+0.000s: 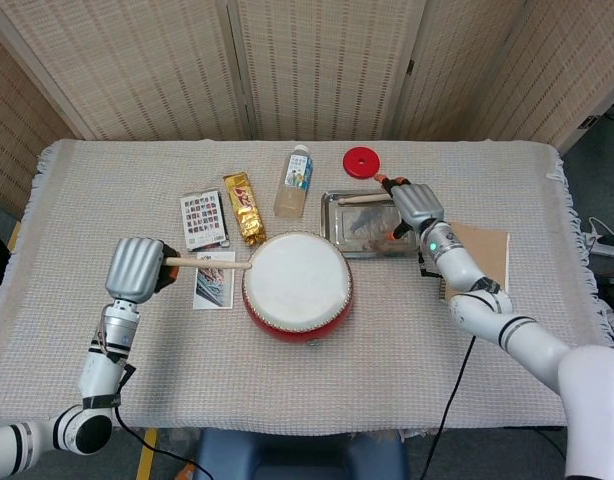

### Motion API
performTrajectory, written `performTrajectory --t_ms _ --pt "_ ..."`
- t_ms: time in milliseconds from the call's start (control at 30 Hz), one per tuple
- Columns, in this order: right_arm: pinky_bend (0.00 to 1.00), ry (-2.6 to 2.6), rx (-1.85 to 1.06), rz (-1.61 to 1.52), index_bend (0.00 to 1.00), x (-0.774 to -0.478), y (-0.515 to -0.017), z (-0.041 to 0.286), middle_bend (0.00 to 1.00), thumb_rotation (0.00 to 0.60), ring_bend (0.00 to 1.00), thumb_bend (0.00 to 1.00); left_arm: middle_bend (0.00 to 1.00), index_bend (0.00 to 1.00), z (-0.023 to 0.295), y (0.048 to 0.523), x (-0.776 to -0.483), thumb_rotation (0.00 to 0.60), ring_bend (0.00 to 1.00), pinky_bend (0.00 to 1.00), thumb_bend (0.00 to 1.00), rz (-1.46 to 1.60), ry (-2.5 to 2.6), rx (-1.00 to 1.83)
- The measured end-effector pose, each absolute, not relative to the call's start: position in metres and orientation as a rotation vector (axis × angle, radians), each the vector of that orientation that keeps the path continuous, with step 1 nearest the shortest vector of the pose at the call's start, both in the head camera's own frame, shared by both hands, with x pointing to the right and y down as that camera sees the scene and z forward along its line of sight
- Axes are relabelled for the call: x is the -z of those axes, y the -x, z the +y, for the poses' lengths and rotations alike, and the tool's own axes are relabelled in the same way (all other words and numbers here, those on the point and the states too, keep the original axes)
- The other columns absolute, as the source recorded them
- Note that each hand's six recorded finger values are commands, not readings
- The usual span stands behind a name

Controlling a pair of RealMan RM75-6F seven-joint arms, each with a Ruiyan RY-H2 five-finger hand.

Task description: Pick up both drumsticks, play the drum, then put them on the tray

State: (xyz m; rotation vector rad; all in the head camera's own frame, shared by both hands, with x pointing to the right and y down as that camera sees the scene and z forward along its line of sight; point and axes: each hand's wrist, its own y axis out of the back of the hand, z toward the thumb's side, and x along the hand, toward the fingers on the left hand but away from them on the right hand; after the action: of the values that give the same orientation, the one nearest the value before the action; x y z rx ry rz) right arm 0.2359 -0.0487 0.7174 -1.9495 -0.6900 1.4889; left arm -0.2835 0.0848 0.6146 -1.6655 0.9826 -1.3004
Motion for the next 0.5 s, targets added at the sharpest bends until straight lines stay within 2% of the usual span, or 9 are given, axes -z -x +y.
performTrajectory --t_ms 300,500 --pt "0.51 2.038 -1.305 -0.695 0.20 -0.640 -0.217 -0.025 0.27 0.600 0.20 0.05 1.00 0.98 0.090 0.254 -0.610 0.600 1.00 1.00 0.57 0.916 1.662 1.253" --pt "0.55 2.041 -1.259 -0.710 0.25 -0.597 -0.216 -0.013 0.30 0.600 0.23 0.05 1.00 0.96 0.091 0.239 -0.610 0.600 1.00 1.00 0.57 0.890 1.660 1.247"
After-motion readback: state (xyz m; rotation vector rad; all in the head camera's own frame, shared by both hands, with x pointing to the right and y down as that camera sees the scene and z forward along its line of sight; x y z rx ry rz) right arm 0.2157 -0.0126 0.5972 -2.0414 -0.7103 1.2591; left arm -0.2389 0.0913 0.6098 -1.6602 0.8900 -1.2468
